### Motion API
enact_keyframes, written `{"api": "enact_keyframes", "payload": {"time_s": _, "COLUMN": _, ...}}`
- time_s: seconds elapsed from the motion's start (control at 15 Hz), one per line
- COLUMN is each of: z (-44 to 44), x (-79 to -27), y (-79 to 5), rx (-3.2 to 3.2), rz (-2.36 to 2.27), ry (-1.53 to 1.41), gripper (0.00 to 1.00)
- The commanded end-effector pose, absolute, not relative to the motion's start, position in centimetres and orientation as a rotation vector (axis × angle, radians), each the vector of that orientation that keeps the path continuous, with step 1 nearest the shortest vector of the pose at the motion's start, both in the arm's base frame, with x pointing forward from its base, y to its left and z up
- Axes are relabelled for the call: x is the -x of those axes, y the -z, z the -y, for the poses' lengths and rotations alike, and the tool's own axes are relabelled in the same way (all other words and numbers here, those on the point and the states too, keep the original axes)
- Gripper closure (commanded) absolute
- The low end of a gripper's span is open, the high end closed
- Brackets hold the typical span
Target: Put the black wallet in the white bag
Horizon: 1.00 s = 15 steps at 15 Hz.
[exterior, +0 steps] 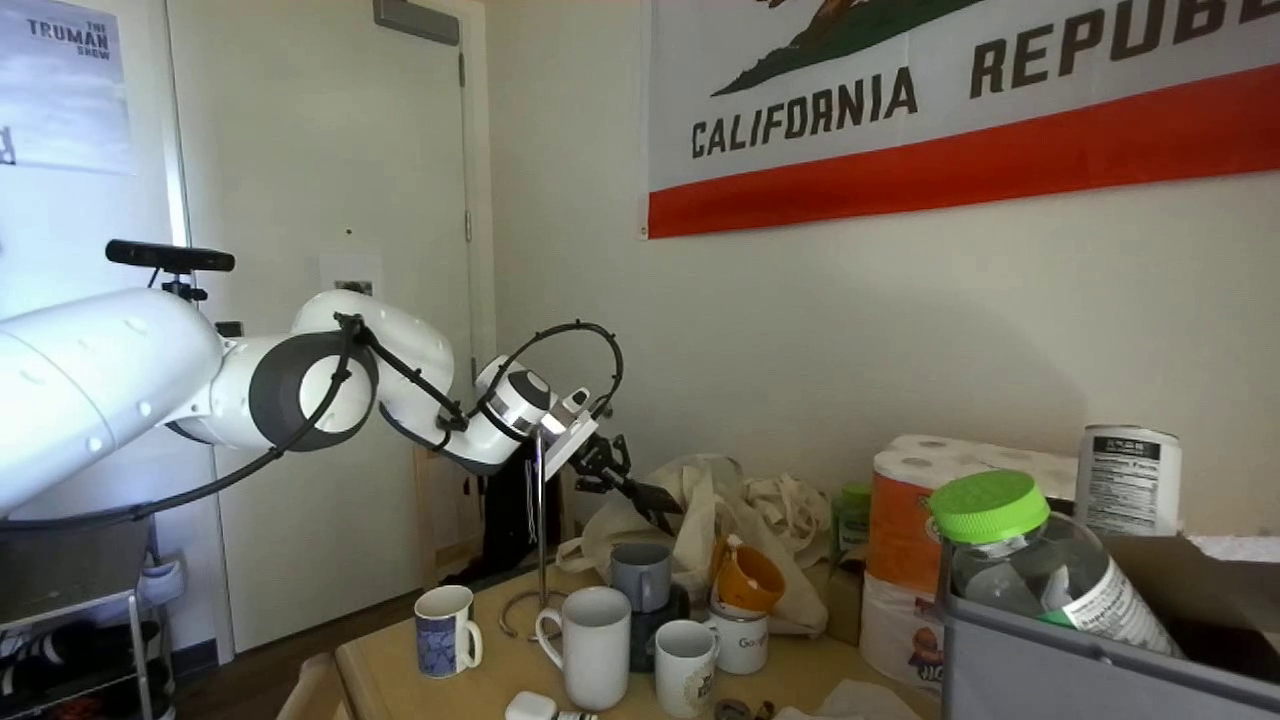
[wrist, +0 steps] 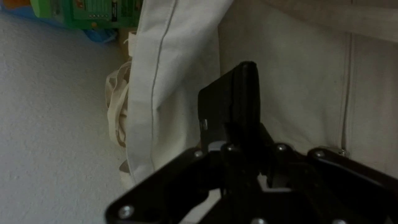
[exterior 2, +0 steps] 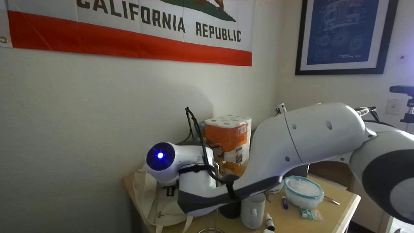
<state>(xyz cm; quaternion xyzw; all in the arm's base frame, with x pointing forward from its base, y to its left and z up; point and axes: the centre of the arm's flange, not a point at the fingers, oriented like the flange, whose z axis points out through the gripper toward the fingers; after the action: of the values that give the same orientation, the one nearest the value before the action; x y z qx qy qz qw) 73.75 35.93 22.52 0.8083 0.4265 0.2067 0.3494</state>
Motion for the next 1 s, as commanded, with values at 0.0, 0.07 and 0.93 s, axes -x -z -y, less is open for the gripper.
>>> {"api": "enact_keyframes", "payload": {"time_s": 0.0, "z": -36.2, "x": -75.1, "y": -22.2, "rx": -2.028, "rz": -1.080, "ry": -0.521, "gripper": 0.56}}
{"api": "enact_keyframes", "payload": {"time_s": 0.07, "z": -35.9, "x": -75.1, "y": -22.3, "rx": -2.018, "rz": -1.078, "ry": -0.522, "gripper": 0.49}}
{"api": "enact_keyframes", "payload": {"time_s": 0.93, "z": -36.3, "x": -75.0, "y": -37.5, "rx": -2.147, "rz": -1.059, "ry": -0.380, "gripper": 0.00}}
